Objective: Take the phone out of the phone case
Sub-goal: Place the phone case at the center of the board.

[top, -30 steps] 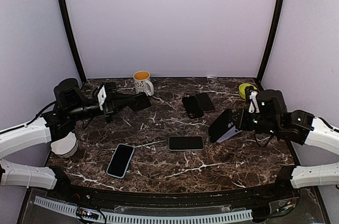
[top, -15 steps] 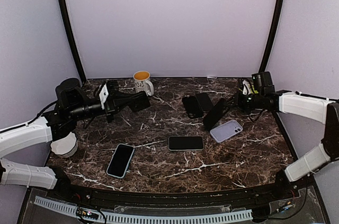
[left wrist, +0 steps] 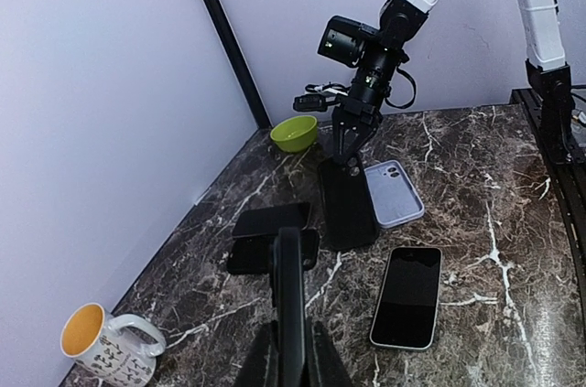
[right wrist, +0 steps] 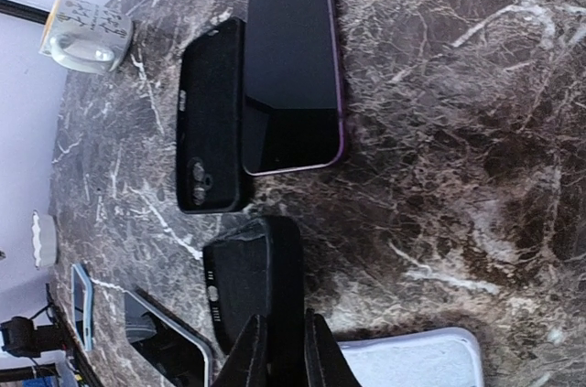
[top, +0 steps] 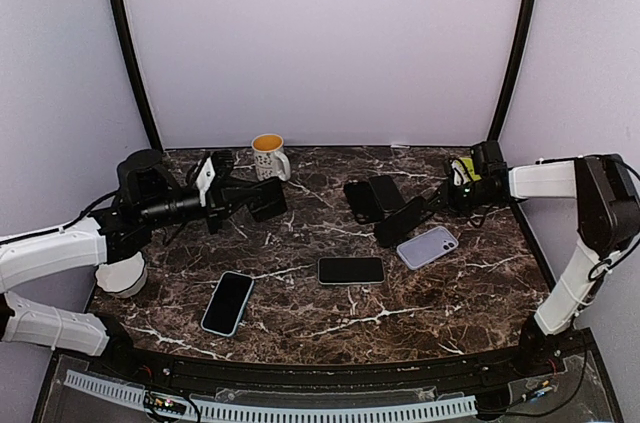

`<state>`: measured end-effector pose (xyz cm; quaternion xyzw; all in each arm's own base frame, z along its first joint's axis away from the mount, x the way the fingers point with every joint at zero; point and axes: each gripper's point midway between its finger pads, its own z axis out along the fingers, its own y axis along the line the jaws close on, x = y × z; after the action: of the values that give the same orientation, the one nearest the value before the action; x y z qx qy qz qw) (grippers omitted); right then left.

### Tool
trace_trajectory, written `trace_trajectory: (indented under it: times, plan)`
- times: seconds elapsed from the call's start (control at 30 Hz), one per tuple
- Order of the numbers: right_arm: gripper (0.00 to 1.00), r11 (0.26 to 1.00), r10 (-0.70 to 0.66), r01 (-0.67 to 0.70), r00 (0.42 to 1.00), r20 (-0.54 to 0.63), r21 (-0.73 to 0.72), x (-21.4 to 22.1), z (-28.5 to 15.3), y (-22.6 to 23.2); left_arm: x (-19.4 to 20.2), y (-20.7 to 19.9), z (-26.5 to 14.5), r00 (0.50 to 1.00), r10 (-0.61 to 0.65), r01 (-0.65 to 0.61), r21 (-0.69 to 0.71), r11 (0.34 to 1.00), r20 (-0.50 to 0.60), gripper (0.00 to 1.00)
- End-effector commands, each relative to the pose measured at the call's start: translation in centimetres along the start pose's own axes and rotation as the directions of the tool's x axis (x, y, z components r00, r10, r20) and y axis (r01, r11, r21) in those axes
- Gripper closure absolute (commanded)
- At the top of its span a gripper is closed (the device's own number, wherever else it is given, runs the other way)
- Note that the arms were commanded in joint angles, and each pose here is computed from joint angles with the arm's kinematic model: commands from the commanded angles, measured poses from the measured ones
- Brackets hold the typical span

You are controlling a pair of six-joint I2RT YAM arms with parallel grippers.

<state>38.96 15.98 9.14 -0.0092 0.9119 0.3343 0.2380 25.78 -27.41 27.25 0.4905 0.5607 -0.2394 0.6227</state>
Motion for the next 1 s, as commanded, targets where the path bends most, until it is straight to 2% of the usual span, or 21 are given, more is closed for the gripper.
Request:
trace_trajectory:
  times: [0.0, 0.17, 0.27, 0.3, 0.4, 0.6, 0.73, 0.8, 0.87, 0.97]
  plan:
    - [0.79, 0.992, -0.059, 0.060, 0.998, -0.008, 0.112, -0.2, 0.6, -2.3, -3.4, 1.6, 0.8, 0.994, -0.045, 0.046, -0.009, 0.999, 0.099, 1.00]
    - [0.61, 0.983, -0.080, 0.074, 0.996, 0.028, 0.168, -1.2, 0.4, -3.1, -2.0, 1.9, 2.7, 0.982, -0.178, 0.177, 0.019, 0.984, 0.056, 1.00]
    - [0.55, 0.978, -0.107, 0.092, 0.992, 0.071, 0.190, -2.4, -0.3, -2.8, -1.4, 3.3, 3.2, 0.968, -0.244, 0.248, -0.051, 0.967, 0.065, 1.00]
    - [0.51, 0.977, -0.114, 0.097, 0.990, 0.085, 0.189, -2.7, -0.6, -2.6, -1.3, 3.7, 3.2, 0.955, -0.285, 0.290, -0.069, 0.954, 0.079, 1.00]
    - [0.49, 0.978, -0.136, 0.113, 0.982, 0.127, 0.175, -3.7, -1.6, -1.5, 0.2, 5.3, 3.5, 0.914, -0.393, 0.405, -0.167, 0.899, 0.103, 1.00]
    - [0.46, 0.979, -0.170, 0.145, 0.968, 0.185, 0.141, -4.0, -3.1, 0.7, 3.7, 8.0, 3.4, 0.776, -0.597, 0.628, -0.324, 0.707, 0.201, 1.00]
    - [0.42, 0.976, -0.191, 0.167, 0.964, 0.183, 0.138, -3.2, -3.3, 1.9, 5.8, 8.5, 4.0, 0.625, -0.735, 0.775, -0.325, 0.542, 0.264, 1.00]
    - [0.41, 0.977, -0.192, 0.170, 0.965, 0.178, 0.129, -2.6, -3.1, 2.4, 6.3, 8.5, 4.3, 0.572, -0.765, 0.816, -0.302, 0.493, 0.296, 1.00]
    - [0.41, 0.978, -0.190, 0.170, 0.966, 0.176, 0.120, -2.1, -3.0, 2.8, 6.3, 8.1, 4.6, 0.546, -0.777, 0.837, -0.254, 0.485, 0.314, 1.00]
    - [0.41, 0.980, -0.188, 0.172, 0.966, 0.175, 0.102, -1.4, -3.0, 3.4, 7.9, 8.1, 4.6, 0.490, -0.808, 0.867, -0.275, 0.415, 0.326, 1.00]
